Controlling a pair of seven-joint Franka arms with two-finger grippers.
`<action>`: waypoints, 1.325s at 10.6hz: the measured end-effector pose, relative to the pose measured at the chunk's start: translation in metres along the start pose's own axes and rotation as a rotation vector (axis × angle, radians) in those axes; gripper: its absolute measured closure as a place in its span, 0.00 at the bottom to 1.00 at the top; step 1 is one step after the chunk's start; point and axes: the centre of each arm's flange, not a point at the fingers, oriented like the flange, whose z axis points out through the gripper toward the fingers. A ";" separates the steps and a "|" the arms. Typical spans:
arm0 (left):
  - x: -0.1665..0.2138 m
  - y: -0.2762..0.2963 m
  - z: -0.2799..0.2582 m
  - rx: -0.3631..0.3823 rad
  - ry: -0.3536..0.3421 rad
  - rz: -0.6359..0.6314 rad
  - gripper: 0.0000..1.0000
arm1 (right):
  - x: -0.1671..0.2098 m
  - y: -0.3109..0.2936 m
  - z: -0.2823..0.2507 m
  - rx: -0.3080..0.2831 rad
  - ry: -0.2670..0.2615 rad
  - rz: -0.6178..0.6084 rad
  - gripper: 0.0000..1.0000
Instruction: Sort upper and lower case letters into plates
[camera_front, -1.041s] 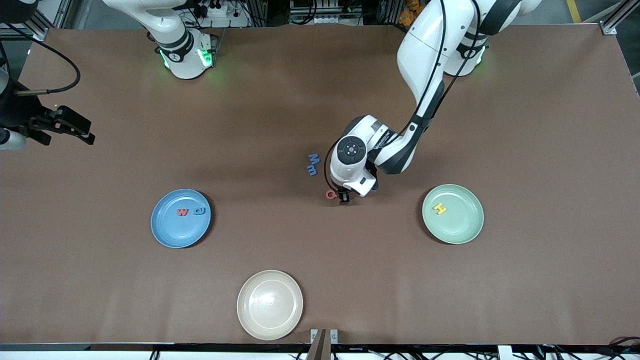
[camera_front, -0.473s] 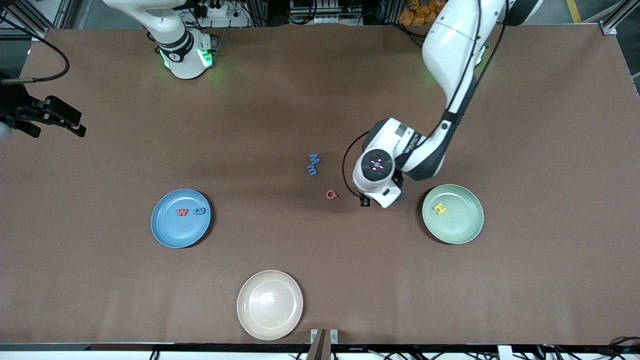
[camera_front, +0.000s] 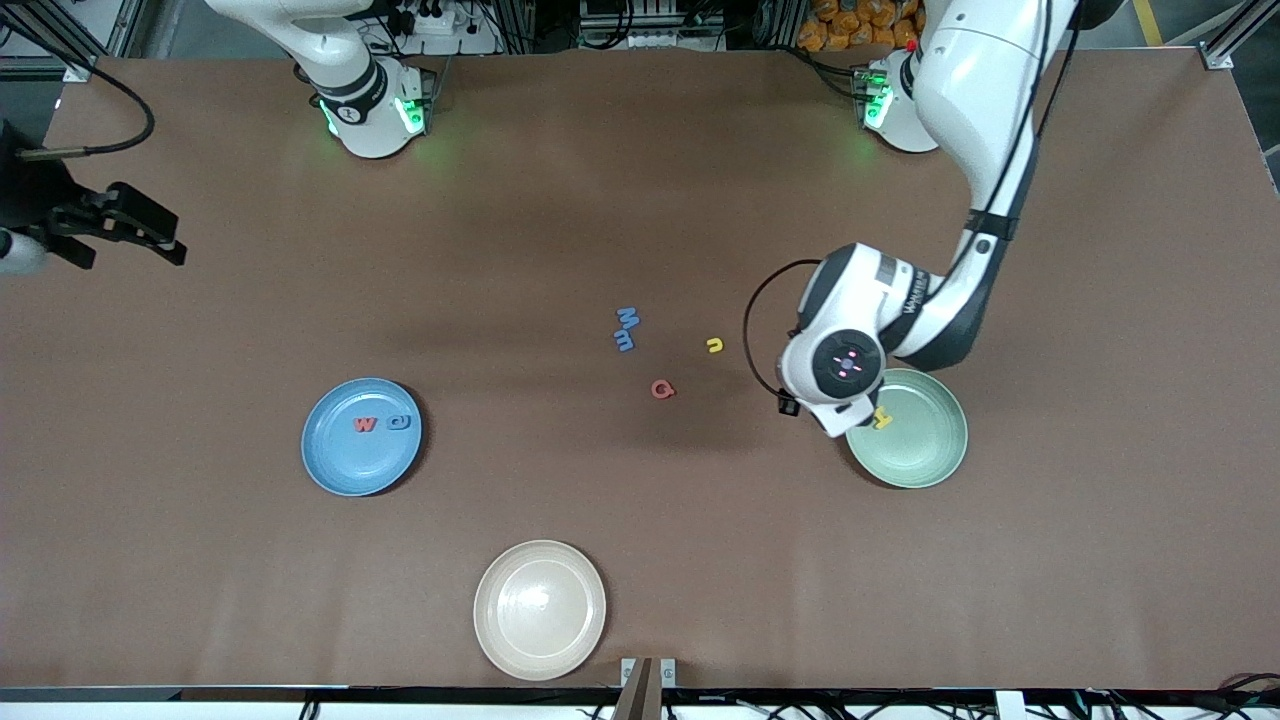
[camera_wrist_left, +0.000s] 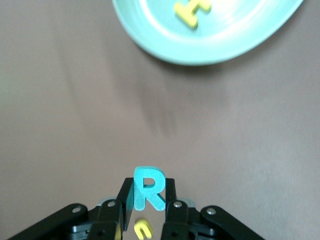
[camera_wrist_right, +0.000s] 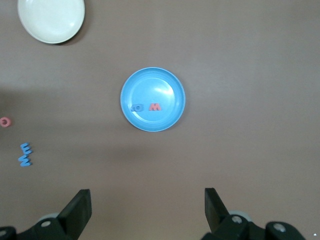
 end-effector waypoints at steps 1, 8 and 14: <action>0.025 0.003 -0.001 0.006 0.005 0.047 0.71 | -0.001 -0.027 0.000 0.001 0.005 -0.008 0.00; 0.163 -0.005 0.014 0.093 0.119 0.305 0.66 | -0.025 -0.256 0.067 0.021 -0.004 -0.007 0.00; 0.145 -0.005 0.009 0.083 0.132 0.376 0.01 | -0.030 -0.402 0.288 0.029 -0.043 -0.091 0.05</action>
